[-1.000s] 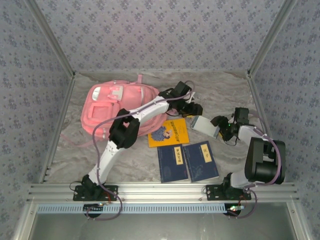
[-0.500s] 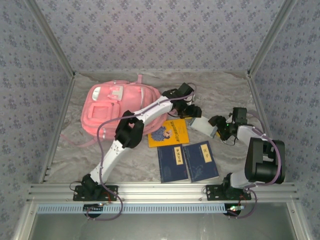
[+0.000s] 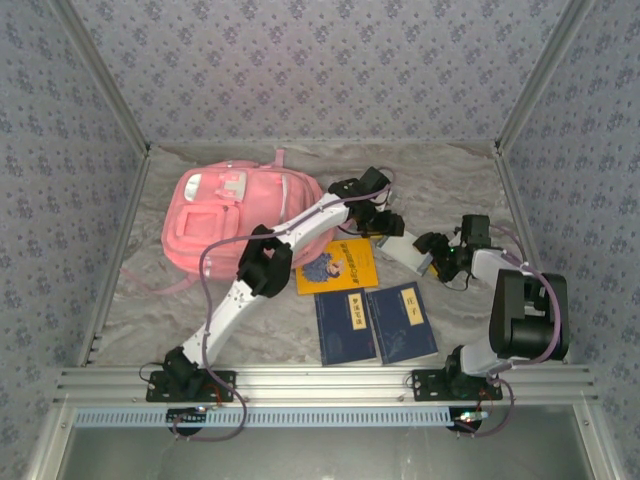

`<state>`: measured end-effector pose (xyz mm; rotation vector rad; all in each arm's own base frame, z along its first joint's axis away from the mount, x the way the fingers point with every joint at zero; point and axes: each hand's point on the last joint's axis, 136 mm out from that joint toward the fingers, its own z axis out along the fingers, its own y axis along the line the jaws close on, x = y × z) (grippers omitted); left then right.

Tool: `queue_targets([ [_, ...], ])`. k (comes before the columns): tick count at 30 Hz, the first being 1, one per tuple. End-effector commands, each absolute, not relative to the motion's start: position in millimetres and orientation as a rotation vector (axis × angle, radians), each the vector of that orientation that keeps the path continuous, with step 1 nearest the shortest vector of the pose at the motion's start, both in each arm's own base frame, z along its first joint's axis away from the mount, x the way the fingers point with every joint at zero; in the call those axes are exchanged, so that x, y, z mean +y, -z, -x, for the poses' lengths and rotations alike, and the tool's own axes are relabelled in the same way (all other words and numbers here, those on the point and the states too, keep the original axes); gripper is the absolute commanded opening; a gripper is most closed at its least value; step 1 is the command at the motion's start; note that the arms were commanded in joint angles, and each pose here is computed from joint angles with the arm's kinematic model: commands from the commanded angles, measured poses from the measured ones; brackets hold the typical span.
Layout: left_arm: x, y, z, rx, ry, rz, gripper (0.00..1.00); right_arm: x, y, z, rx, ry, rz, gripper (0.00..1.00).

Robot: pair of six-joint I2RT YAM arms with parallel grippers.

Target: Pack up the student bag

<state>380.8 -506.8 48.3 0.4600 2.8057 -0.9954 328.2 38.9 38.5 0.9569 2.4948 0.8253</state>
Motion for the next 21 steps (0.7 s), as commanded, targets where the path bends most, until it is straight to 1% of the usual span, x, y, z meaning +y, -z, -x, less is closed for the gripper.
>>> queue_targets([
  [1,-512,-32,-350,2.906,1.015,-0.525,0.60,48,-38,-331,2.509,-0.875,-0.954,0.73],
  [6,-517,-42,-346,2.898,1.064,-0.541,0.60,53,-43,-336,2.503,-0.898,-0.939,0.74],
  [12,-531,-63,-330,2.889,1.249,-0.569,0.60,56,-42,-339,2.510,-0.920,-0.951,0.74],
  [21,-544,-104,-328,2.806,1.442,-0.510,0.58,53,-38,-340,2.515,-0.916,-0.968,0.73],
])
